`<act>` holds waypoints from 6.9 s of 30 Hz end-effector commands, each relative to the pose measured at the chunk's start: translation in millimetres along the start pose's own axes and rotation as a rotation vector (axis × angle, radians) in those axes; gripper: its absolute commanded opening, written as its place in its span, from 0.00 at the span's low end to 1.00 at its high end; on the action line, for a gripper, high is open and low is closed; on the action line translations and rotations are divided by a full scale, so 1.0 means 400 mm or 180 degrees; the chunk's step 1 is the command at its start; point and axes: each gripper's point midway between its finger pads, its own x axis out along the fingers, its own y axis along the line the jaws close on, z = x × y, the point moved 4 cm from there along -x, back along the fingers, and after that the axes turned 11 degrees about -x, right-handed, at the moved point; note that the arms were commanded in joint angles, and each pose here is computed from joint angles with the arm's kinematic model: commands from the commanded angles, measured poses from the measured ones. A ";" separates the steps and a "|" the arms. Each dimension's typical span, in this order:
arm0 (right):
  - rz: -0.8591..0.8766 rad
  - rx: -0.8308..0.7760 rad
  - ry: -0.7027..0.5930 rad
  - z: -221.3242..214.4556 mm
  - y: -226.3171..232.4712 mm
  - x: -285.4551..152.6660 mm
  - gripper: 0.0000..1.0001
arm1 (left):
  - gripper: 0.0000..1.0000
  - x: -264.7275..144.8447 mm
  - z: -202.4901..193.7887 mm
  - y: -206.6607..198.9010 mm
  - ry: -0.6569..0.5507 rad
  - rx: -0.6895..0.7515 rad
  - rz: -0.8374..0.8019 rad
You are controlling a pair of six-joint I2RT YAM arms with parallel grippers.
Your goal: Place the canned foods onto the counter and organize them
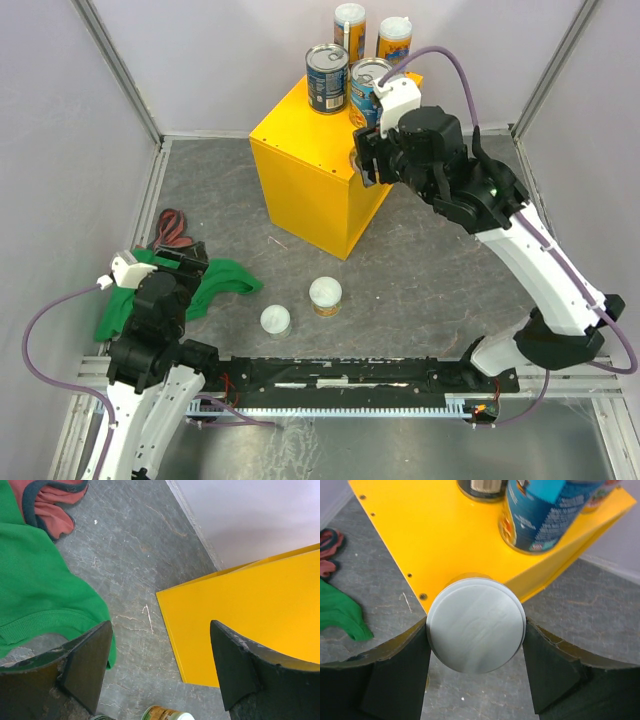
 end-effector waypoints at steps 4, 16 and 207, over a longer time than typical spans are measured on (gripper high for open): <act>0.0082 0.0117 -0.0676 0.172 -0.003 -0.025 0.36 | 0.84 -0.006 0.012 -0.011 -0.0064 -0.0111 -0.0041; 0.0225 0.0050 -0.0682 0.215 0.056 0.080 0.37 | 0.85 -0.010 0.014 -0.010 -0.0065 -0.0120 -0.0038; 0.2664 -0.0940 0.0671 -0.440 0.643 0.019 0.90 | 0.85 -0.016 0.013 -0.006 -0.0053 -0.0190 -0.0057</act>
